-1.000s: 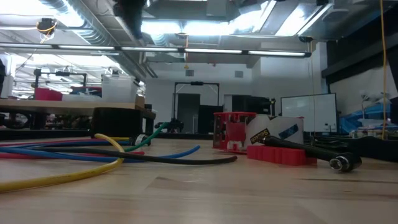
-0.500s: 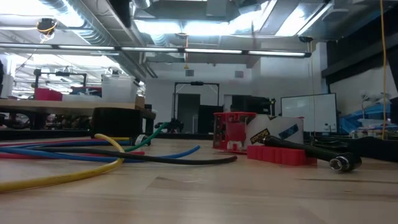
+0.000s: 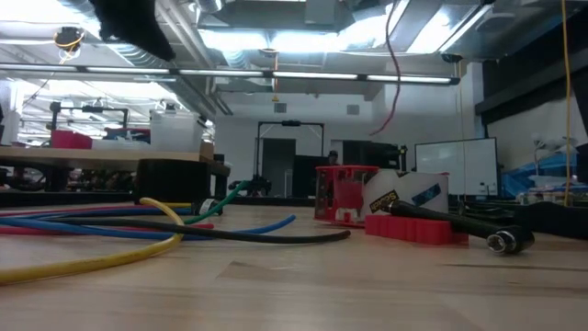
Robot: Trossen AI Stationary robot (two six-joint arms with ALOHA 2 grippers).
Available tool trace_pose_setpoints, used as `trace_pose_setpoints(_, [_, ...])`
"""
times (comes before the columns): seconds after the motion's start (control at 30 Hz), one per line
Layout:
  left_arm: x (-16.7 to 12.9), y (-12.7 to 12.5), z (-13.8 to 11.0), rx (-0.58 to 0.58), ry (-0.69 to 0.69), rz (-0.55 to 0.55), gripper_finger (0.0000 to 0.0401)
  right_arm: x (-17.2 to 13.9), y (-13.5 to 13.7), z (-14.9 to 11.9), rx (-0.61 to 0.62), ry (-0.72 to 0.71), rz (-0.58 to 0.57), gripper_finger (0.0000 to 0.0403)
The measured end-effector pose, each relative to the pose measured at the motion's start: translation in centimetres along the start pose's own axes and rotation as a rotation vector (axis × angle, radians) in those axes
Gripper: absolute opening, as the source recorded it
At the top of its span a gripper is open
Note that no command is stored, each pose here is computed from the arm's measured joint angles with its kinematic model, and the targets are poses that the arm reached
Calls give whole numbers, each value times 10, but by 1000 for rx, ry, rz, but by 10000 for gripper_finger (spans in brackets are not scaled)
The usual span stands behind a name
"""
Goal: Coil cords
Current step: Coil the red wire onto the spool
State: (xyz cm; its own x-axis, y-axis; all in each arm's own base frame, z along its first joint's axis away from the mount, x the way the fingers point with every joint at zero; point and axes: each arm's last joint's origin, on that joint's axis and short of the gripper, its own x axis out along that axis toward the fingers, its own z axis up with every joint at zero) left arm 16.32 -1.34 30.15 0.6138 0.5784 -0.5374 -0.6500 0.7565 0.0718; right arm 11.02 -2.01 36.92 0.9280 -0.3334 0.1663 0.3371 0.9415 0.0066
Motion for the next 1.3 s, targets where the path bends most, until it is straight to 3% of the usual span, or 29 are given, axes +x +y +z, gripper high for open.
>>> trace_pose_setpoints(0.17, [38,-21,-29,-141,-184,-231,19,5,1,-2,30,13,2,3])
trace_pose_setpoints(0.3, [62,-34,-37,-308,-375,-353,19,14,4,-7,49,38,39,3])
trace_pose_setpoints(0.43, [80,-50,-34,-292,-453,-467,20,32,10,-13,62,57,88,3])
trace_pose_setpoints(0.63, [109,-79,-29,-156,-454,-440,20,58,17,-21,69,42,116,3])
trace_pose_setpoints(0.87, [144,-99,-21,-176,-395,-390,20,76,23,-35,81,86,164,3])
trace_pose_setpoints(1.1, [159,-102,-3,-209,-420,-360,20,77,23,-36,95,94,174,3])
trace_pose_setpoints(1.3, [161,-99,0,-180,-429,-337,27,77,24,-36,95,94,182,3])
